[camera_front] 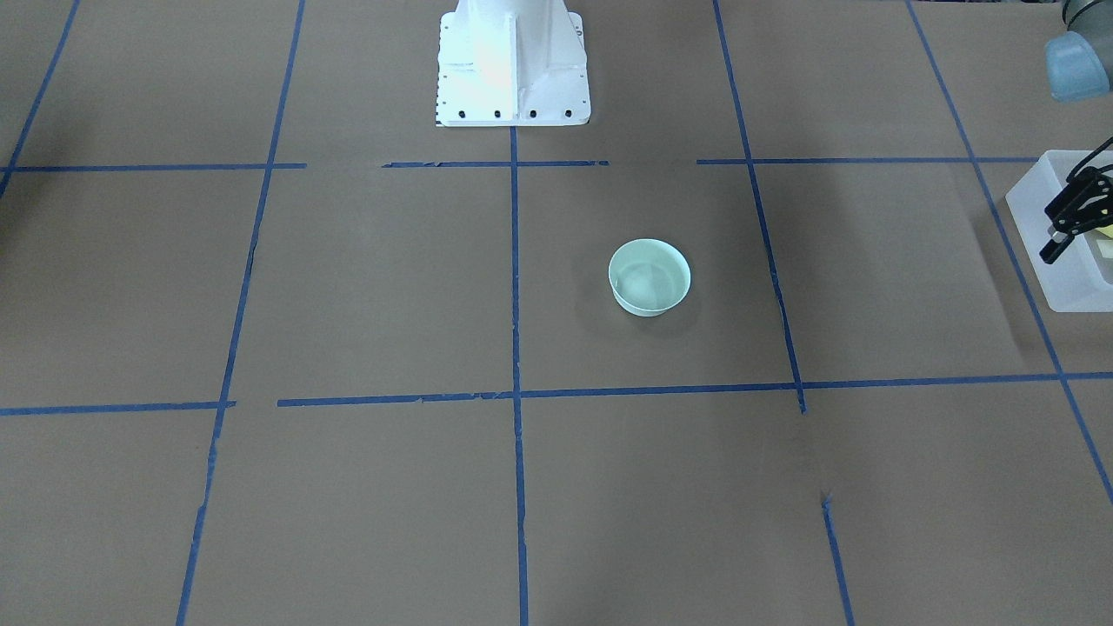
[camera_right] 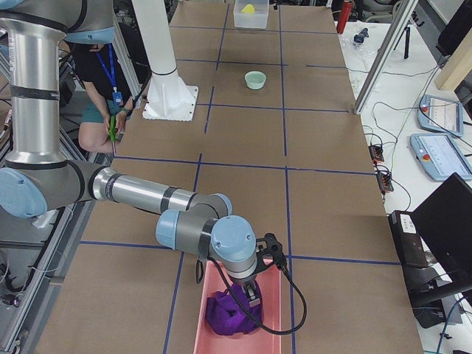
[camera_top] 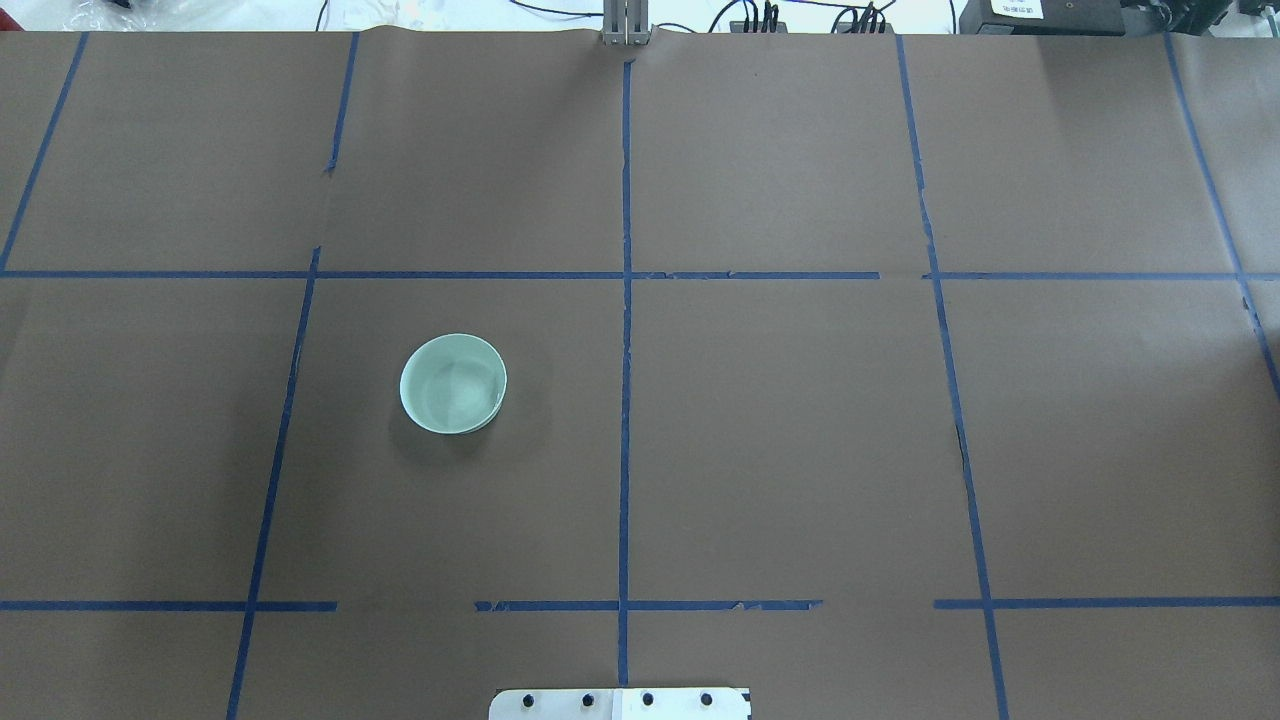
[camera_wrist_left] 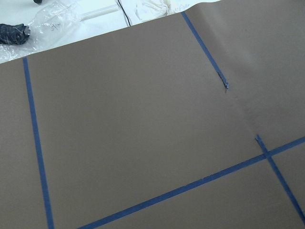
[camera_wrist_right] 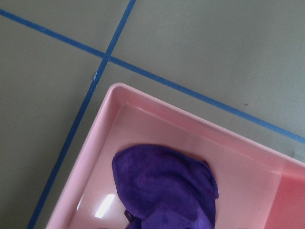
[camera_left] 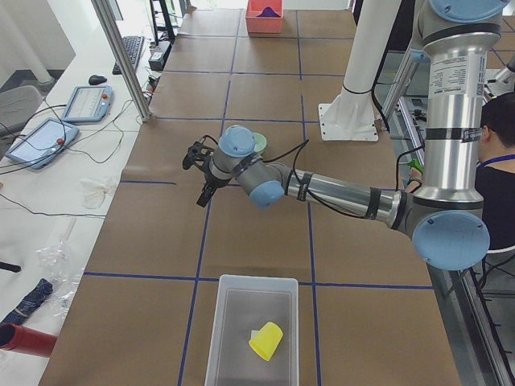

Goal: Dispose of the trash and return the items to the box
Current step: 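Reach the left gripper to the pale green bowl and grasp its rim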

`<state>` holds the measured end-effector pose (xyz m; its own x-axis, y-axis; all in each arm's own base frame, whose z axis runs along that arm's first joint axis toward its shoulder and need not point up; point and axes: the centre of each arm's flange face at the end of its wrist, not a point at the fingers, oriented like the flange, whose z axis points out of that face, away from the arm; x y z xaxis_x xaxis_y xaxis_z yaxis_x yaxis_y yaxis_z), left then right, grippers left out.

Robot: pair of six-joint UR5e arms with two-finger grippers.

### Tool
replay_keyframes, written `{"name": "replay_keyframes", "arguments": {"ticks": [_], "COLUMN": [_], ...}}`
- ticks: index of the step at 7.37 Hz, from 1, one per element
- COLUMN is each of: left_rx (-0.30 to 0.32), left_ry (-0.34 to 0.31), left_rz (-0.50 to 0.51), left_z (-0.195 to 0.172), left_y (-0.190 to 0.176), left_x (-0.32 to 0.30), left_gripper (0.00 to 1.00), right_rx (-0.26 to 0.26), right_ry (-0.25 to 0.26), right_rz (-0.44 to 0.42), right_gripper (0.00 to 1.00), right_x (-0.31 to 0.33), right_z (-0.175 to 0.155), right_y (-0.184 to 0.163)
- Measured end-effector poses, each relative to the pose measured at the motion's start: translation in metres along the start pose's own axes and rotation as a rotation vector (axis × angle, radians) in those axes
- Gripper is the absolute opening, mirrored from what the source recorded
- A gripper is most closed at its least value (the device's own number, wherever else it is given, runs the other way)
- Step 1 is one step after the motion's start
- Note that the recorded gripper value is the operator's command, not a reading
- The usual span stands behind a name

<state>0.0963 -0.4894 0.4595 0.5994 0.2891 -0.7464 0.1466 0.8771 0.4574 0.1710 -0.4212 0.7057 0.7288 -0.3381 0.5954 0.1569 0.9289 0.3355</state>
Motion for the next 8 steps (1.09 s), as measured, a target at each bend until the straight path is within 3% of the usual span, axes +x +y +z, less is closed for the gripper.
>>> {"name": "replay_keyframes", "arguments": {"ticks": [2,3,4,7,8], "left_rx": [-0.040,-0.057,-0.069,-0.087,-0.103], "left_ry": [0.036,0.044,0.042,-0.042,-0.082], "left_rz": [-0.125,-0.209,-0.294,-0.480,-0.504], "left_z": [0.038,0.062,0.085,0.164,0.180], "left_y": [0.004,0.016,0.033,0.064,0.067], "left_x": [0.109,0.159,0.198,0.286,0.309], "left_gripper": [0.99,0.85,0.80,0.76,0.68], "right_rx": [0.051,0.059,0.062,0.064,0.064], "right_ry": [0.017,0.018,0.017,0.015,0.016], "right_rz": [0.067,0.074,0.076,0.073,0.072], "right_gripper": [1.00,1.00,1.00,1.00,1.00], "right_x": [-0.019,-0.023,-0.024,-0.026,-0.026], "right_z": [0.010,0.012,0.013,0.014,0.014], "right_y": [-0.024,-0.027,-0.028,-0.027,-0.026]}}
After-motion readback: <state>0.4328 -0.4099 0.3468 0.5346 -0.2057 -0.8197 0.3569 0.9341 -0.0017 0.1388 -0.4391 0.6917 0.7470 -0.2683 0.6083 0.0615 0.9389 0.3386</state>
